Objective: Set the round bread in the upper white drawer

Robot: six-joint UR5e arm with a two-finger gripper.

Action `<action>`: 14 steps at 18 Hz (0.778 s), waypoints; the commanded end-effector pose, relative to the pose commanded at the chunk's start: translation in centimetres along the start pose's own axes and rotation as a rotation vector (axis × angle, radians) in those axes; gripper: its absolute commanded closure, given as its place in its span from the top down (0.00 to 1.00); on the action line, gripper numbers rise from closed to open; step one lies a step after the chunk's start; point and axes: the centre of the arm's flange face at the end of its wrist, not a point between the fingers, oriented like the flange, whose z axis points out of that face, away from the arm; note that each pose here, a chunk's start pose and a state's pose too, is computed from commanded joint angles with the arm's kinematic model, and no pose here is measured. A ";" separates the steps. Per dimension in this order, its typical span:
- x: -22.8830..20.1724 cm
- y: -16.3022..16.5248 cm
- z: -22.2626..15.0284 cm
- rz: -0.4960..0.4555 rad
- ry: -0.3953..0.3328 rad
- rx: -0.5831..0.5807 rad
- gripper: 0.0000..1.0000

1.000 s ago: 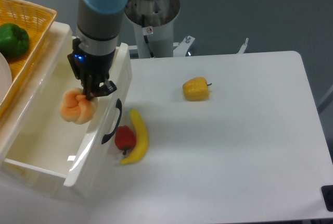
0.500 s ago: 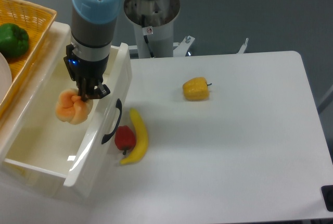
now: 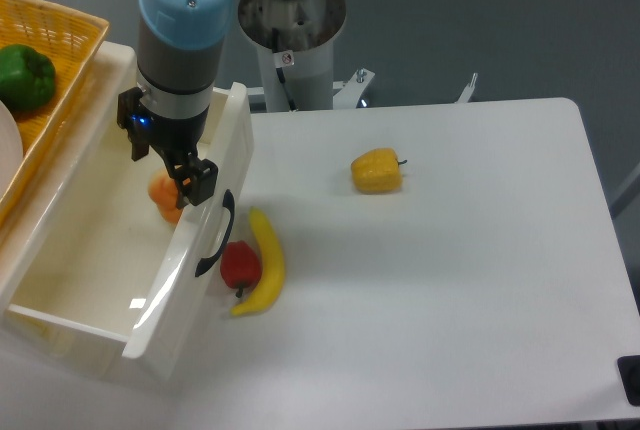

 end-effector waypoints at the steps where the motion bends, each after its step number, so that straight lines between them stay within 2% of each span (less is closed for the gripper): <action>1: 0.0 0.0 0.0 -0.029 0.000 0.002 1.00; 7: -1.8 -0.4 -1.3 -0.102 -0.096 0.081 1.00; 9: -4.4 1.2 -2.6 -0.148 -0.135 0.110 1.00; 11: -5.2 1.8 -2.8 -0.155 -0.150 0.116 1.00; 14: -7.4 4.2 -2.3 -0.177 -0.200 0.071 1.00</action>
